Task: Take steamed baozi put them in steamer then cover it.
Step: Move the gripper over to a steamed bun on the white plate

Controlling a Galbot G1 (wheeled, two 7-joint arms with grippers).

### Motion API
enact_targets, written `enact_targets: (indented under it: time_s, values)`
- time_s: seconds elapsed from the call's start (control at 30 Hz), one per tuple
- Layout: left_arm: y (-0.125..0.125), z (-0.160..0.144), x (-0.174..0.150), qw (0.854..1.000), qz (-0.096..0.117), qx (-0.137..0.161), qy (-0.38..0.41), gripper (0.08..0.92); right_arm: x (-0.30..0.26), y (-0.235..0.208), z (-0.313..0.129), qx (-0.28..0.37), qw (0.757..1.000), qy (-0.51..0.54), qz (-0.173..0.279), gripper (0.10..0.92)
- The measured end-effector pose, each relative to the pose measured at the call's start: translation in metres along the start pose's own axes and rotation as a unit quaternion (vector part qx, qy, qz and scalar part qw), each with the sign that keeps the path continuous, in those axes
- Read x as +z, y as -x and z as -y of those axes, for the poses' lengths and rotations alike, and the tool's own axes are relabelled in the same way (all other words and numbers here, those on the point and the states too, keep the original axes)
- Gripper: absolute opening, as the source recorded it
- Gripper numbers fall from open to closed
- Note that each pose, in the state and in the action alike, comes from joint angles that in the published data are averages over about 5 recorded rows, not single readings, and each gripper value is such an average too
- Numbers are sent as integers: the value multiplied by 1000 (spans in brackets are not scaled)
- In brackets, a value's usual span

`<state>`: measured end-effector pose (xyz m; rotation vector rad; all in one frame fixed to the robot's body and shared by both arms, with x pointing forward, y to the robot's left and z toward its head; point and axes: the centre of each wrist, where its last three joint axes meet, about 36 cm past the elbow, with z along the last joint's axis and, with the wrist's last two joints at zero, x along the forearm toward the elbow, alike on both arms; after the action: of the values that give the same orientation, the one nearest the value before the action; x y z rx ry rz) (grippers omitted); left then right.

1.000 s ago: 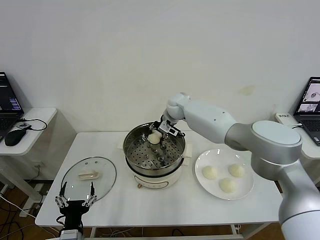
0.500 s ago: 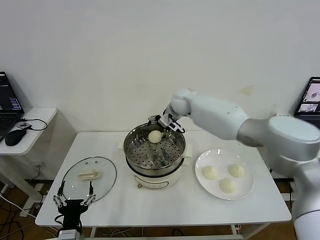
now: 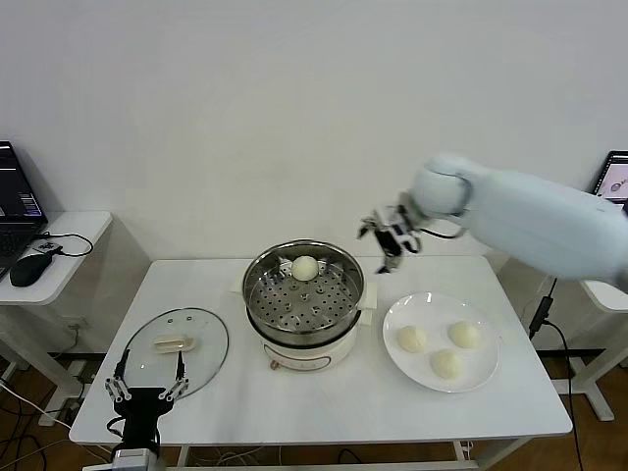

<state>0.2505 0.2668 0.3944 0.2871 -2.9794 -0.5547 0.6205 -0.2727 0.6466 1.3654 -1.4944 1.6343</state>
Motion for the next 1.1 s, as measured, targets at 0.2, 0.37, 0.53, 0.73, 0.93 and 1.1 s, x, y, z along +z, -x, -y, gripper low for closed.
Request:
enact_targets:
  time_s: [0.2, 0.37, 0.53, 0.73, 0.93, 1.1]
  values:
    - [-2, 2, 2, 1000, -4, 5, 4, 823, 32, 20, -46, -20, 999, 39, -19, 823]
    - [-2, 2, 3, 1000, -5, 5, 6, 823, 49, 46, -75, -36, 997, 59, -32, 823]
    - [-2, 1, 5, 1000, -9, 3, 8, 823, 57, 75, -94, -50, 995, 72, -41, 823]
    - [-2, -1, 9, 1000, -12, 0, 11, 823, 56, 108, -102, -58, 994, 79, -41, 823]
    - [-1, -2, 12, 1000, -14, -3, 13, 823, 50, 136, -102, -62, 994, 83, -38, 823]
    - [0, -3, 13, 1000, -14, -5, 14, 823, 43, 154, -98, -62, 994, 86, -38, 812]
